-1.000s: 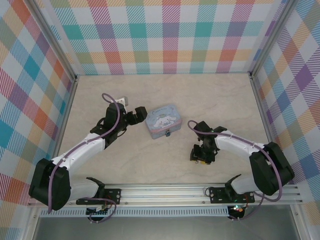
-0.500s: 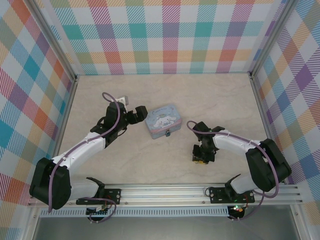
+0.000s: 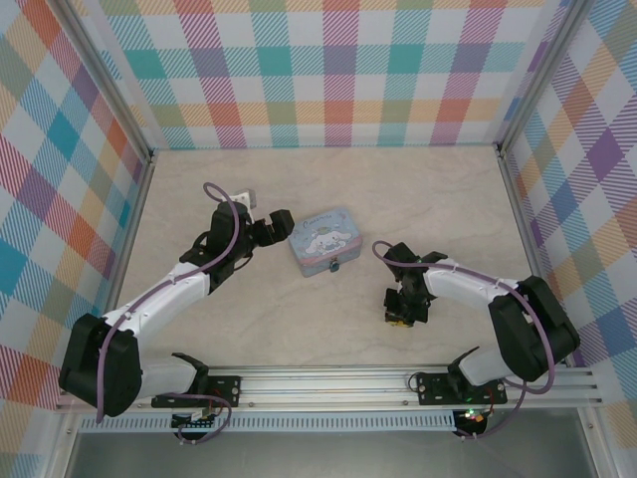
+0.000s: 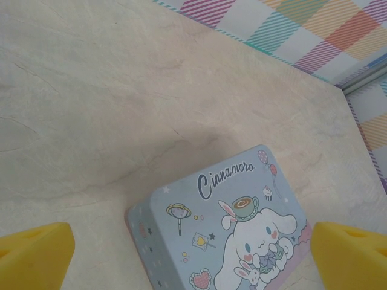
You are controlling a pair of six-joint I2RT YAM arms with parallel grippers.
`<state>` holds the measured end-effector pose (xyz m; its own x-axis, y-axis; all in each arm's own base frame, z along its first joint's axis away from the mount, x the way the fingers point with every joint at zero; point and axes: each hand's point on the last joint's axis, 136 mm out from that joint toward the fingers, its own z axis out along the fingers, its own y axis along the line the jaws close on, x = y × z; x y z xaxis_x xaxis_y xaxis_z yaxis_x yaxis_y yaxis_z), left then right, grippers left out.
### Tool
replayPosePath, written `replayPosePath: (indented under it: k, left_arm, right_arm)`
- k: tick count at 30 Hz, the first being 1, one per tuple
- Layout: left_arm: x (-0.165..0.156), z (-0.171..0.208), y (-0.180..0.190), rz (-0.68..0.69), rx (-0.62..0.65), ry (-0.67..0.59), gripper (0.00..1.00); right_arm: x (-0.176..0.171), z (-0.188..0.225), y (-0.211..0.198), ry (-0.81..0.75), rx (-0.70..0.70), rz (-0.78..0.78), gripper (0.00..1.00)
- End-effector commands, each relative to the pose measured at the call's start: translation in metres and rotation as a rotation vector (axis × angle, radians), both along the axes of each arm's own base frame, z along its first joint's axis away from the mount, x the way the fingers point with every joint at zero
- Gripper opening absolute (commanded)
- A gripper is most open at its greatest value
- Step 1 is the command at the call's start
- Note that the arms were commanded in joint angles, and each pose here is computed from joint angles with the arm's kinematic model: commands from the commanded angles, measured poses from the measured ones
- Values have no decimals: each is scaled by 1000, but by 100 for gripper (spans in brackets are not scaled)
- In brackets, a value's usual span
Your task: Unlock a padlock with a key
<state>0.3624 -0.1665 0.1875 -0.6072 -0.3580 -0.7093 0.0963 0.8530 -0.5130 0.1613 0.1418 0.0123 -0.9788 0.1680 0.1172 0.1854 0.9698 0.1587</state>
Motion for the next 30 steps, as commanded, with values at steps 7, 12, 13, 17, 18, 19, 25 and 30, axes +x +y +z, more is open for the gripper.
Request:
replayPosePath:
  k: [7,12,13,17,18,19,25,30]
  left_arm:
    - [6,14,3,2,4,-28,100]
    - [5,17,4,4,6,-34,100]
    - [4,17,4,3,6,-33,100]
    - [1,19,5,1,-3,-30,100]
    - [0,20,4,0,-9,-29,100]
    - [-2,19,4,-2,-16,-22,100]
    - [-7,19,-8,1,-178,40,100]
    - [-7,21,-32,-15,-422,130,98]
  right_arm:
    - [-12,-5,-9,26,-35,6,6]
    - [-8,0,-10,-3,-33,3,0]
    - [-6,2,-9,-14,-26,1,0]
    - [2,11,-1,-55,14,-4,0]
    - [5,14,3,-69,33,-6,0]
    - [8,17,5,-79,46,-10,0]
    - [33,46,25,-196,145,-29,0]
    - [62,82,47,-330,270,-69,0]
